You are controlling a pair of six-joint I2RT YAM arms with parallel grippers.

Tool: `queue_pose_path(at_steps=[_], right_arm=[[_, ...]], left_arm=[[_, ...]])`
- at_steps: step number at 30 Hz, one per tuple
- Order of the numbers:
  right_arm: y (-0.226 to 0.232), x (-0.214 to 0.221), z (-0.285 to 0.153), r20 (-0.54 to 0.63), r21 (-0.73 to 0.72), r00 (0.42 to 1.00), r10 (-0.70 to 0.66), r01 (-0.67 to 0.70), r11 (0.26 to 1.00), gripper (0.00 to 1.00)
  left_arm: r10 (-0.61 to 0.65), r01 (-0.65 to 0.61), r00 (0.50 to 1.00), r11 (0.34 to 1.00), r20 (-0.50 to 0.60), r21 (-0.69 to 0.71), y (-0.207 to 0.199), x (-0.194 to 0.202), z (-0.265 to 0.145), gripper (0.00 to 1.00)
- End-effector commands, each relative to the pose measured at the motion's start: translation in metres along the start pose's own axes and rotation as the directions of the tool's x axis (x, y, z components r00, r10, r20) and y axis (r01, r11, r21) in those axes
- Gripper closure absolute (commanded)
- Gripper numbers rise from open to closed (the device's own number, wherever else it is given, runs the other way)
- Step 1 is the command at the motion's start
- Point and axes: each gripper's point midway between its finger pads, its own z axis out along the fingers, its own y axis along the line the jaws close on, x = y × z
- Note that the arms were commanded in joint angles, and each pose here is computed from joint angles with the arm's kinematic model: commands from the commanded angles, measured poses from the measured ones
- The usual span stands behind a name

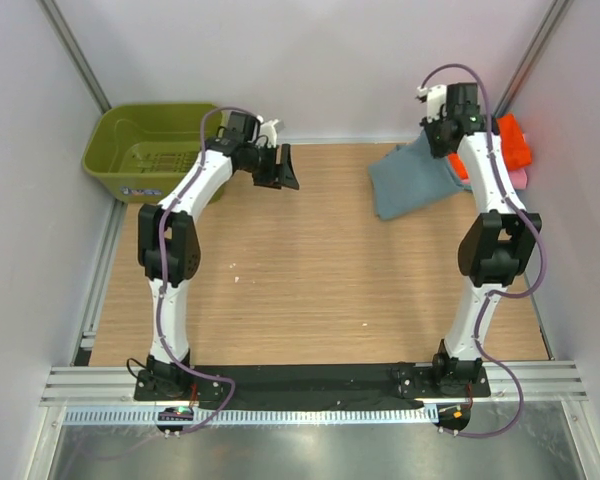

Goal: Fold and stack the t-shirts
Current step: Neatly place the folded tshirt to the corner

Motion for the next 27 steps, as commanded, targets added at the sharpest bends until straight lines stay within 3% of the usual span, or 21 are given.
queue_pose_path(at_steps=[1,7,15,21,27], right_arm=[[-0.060,-0.045,-0.038,0.156,0.152,0.987,0.025,-0.049,0.987,0.98],[-0.094,-0.073,-0.060,0.247,0.215,0.969,0.023,-0.078,0.974,0.99],[-0.149,-0.076,-0.088,0.314,0.302,0.948,0.056,-0.156,0.941,0.99],[-0.198,-0.055,-0.084,0.316,0.366,0.943,0.101,-0.220,0.904,0.99],[-0.230,-0.034,-0.045,0.298,0.413,0.945,0.136,-0.256,0.874,0.99]], left_arm=[[0.039,-0.039,0.999,0.999,-0.013,0.033,-0.024,0.006,-0.008,0.36],[0.077,-0.076,0.996,0.997,-0.040,0.031,-0.035,0.017,-0.002,0.36],[0.122,-0.121,0.991,0.992,-0.054,0.036,-0.050,0.025,0.000,0.35],[0.153,-0.151,0.986,0.988,-0.062,0.024,-0.055,0.029,0.000,0.35],[0.187,-0.185,0.979,0.982,-0.086,0.028,-0.065,0.040,0.004,0.35]])
